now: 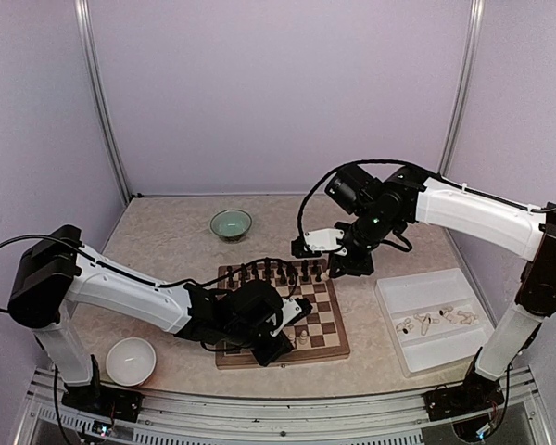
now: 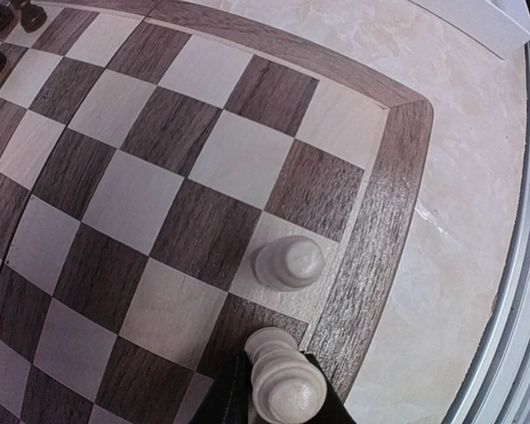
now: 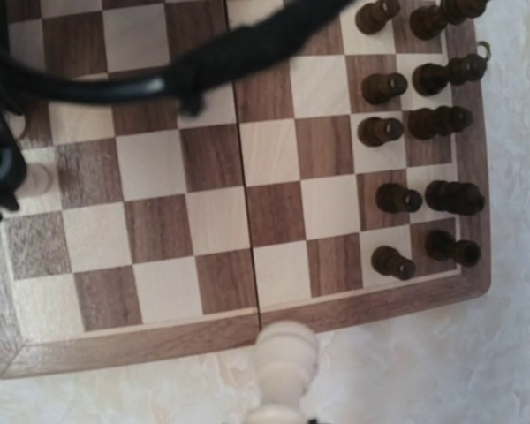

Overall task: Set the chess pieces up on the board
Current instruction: Move the king to e1, then place the king on the chessboard.

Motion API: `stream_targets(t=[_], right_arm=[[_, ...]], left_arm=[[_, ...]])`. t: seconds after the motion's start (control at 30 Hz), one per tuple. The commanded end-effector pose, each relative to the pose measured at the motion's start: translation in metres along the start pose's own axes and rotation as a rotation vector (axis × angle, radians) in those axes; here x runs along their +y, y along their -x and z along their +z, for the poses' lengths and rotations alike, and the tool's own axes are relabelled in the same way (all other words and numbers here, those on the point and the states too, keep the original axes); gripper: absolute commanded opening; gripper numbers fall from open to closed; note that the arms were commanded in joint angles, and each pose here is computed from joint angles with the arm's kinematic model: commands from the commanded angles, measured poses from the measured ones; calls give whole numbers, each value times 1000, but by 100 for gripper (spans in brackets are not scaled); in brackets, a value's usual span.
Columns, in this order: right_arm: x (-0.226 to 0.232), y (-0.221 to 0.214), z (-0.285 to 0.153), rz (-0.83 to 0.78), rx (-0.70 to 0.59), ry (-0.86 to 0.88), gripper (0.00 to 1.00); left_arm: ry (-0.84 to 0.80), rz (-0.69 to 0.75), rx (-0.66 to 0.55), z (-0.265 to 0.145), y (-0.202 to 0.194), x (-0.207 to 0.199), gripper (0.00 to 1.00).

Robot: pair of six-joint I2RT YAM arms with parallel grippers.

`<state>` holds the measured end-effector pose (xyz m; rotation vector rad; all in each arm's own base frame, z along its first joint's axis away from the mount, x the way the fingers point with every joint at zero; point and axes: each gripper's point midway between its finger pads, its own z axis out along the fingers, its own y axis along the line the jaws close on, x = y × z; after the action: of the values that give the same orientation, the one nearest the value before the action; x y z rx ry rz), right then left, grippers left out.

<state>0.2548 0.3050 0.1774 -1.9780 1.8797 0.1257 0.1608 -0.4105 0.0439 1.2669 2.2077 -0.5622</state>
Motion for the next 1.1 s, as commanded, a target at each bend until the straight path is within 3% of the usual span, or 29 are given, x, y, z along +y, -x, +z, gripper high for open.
stream_targets(t=[0.0, 0.1, 0.23, 0.27, 0.3, 0.67, 1.07], right_arm=[[3, 2, 2, 6, -16, 20, 0], [5, 6, 0, 2, -31, 37, 0], [8, 15, -1, -6, -45, 57, 0], [9, 17, 1, -9, -44, 62, 0], [10, 20, 2, -16, -45, 68, 0], [37, 53, 51, -96, 21, 181, 0], [63, 59, 97, -141, 117, 262, 1]], left_arm=[[30, -13, 5, -6, -2, 6, 25], [43, -2, 0, -15, -2, 4, 38], [50, 6, -36, -39, 6, 1, 47], [51, 6, -49, -49, 9, 0, 56], [50, 2, -53, -56, 9, -1, 58], [154, -218, -319, -167, 21, 41, 61], [214, -325, -468, -210, 19, 68, 63]])
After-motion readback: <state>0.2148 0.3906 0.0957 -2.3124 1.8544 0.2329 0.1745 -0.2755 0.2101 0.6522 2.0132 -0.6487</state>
